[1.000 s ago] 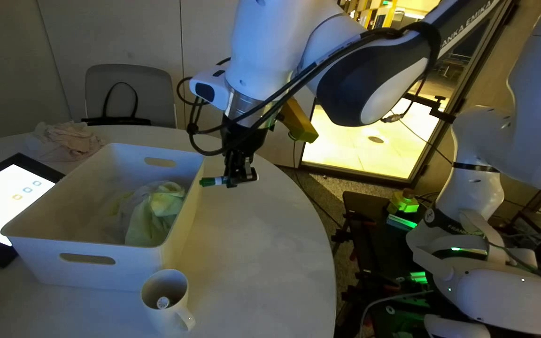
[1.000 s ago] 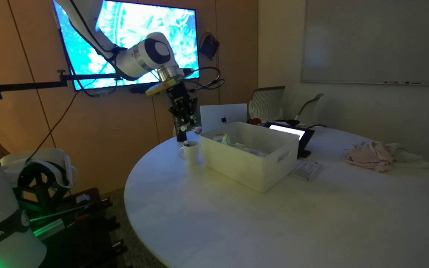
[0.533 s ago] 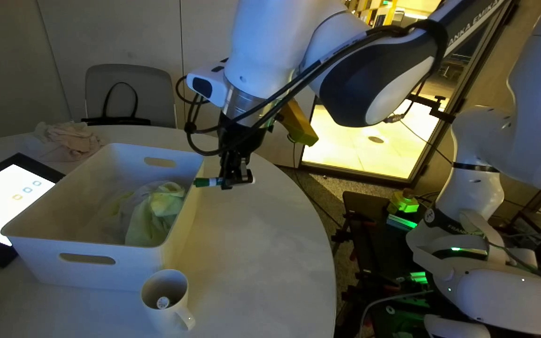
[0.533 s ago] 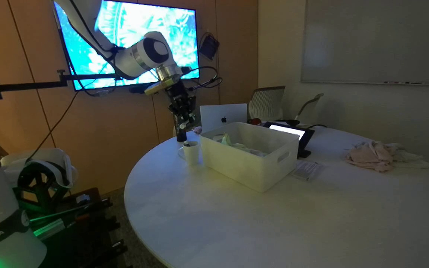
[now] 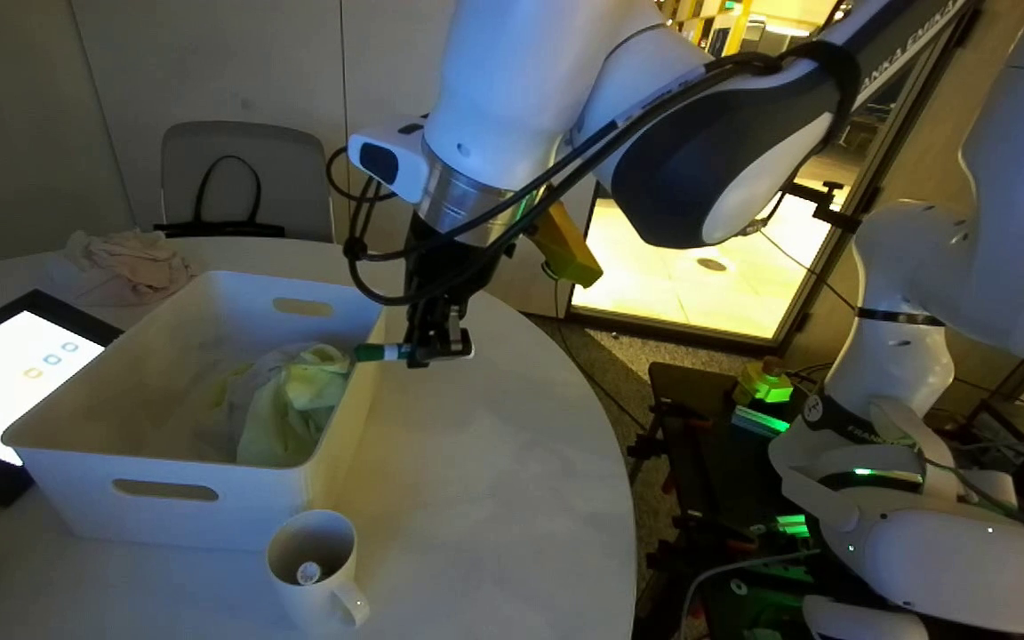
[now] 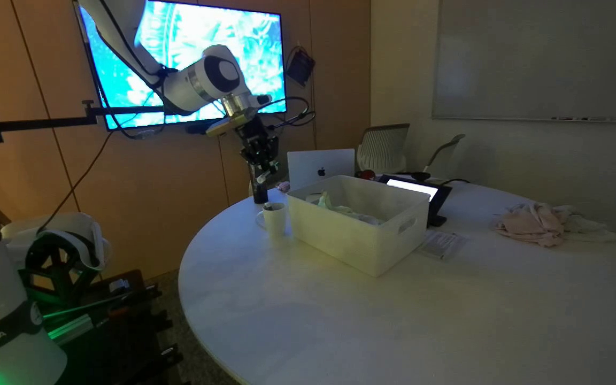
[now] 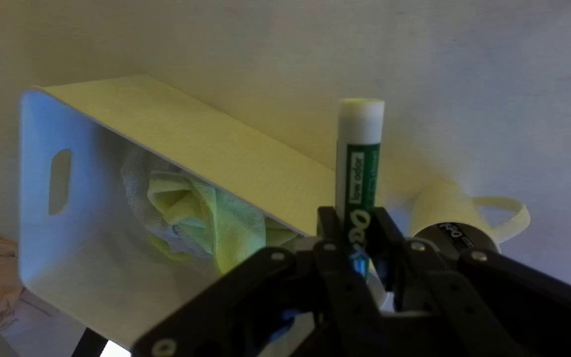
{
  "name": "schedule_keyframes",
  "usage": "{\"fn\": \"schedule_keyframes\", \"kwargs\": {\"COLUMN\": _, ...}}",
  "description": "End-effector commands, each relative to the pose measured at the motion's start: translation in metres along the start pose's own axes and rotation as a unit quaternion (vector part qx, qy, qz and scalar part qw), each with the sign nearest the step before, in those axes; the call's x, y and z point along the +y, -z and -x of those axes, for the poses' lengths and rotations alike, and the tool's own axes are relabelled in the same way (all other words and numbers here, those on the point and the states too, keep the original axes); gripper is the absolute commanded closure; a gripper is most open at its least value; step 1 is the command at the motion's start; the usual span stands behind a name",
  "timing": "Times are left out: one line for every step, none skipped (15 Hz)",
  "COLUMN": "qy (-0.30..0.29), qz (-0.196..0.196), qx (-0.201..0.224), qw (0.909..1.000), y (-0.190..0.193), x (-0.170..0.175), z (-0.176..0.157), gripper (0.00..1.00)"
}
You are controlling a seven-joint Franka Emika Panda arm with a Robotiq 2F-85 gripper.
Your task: Put the cloths in the box, then put the marker and the yellow object in the cup
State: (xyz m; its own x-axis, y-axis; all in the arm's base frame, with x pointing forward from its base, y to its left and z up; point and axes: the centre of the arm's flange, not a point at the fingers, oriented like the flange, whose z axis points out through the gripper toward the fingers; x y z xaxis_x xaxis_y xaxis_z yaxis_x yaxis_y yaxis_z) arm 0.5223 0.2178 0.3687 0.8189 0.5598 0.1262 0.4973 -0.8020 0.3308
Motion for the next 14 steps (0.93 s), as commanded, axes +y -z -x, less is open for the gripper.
{"fn": "schedule_keyframes", "kwargs": {"qy": -0.009, "qz": -0.008, "qx": 0.018, "qw": 0.9998, "y": 0.006, "x": -0.004, "z": -0.007, "gripper": 0.85}}
{"fn": "schedule_keyframes", "kwargs": {"qy": -0.01, "qz": -0.008, "qx": 0.02, "qw": 0.9997, "y": 0.006, "x": -0.005, "z": -0.007, "gripper": 0.85}}
{"fn": "schedule_keyframes", "kwargs": {"qy": -0.009, "qz": -0.009, "qx": 0.021, "qw": 0.9997, "y": 0.006, "x": -0.005, "z": -0.007, "gripper": 0.85}}
{"fn": "schedule_keyframes", "kwargs": {"qy": -0.009, "qz": -0.009, "qx": 0.024, "qw": 0.9996, "y": 0.006, "x": -0.005, "z": -0.008, "gripper": 0.85}}
{"fn": "schedule_keyframes", "kwargs": {"qy": -0.007, "qz": -0.01, "qx": 0.027, "qw": 0.9996, "y": 0.007, "x": -0.006, "z": -0.008, "gripper": 0.85}}
{"fn": "schedule_keyframes", "kwargs": {"qy": -0.005, "qz": -0.01, "qx": 0.03, "qw": 0.9995, "y": 0.006, "x": -0.007, "z": -0.01, "gripper": 0.85}}
{"fn": "schedule_keyframes", "kwargs": {"qy": -0.002, "qz": -0.011, "qx": 0.034, "qw": 0.9994, "y": 0.007, "x": -0.009, "z": -0.011, "gripper": 0.85}}
{"fn": "schedule_keyframes", "kwargs": {"qy": 0.001, "qz": -0.011, "qx": 0.036, "qw": 0.9993, "y": 0.008, "x": -0.01, "z": -0.012, "gripper": 0.85}}
{"fn": "schedule_keyframes", "kwargs": {"qy": 0.003, "qz": -0.011, "qx": 0.038, "qw": 0.9992, "y": 0.008, "x": -0.012, "z": -0.013, "gripper": 0.85}}
{"fn": "schedule_keyframes", "kwargs": {"qy": 0.004, "qz": -0.01, "qx": 0.041, "qw": 0.9991, "y": 0.009, "x": -0.015, "z": -0.015, "gripper": 0.85}}
{"fn": "schedule_keyframes", "kwargs": {"qy": 0.007, "qz": -0.011, "qx": 0.044, "qw": 0.9989, "y": 0.01, "x": -0.017, "z": -0.017, "gripper": 0.85}}
{"fn": "schedule_keyframes", "kwargs": {"qy": 0.007, "qz": -0.011, "qx": 0.049, "qw": 0.9987, "y": 0.01, "x": -0.021, "z": -0.02, "gripper": 0.85}}
{"fn": "schedule_keyframes", "kwargs": {"qy": 0.01, "qz": -0.013, "qx": 0.053, "qw": 0.9984, "y": 0.011, "x": -0.024, "z": -0.022, "gripper": 0.85}}
{"fn": "schedule_keyframes", "kwargs": {"qy": 0.008, "qz": -0.013, "qx": 0.06, "qw": 0.9981, "y": 0.012, "x": -0.028, "z": -0.027, "gripper": 0.85}}
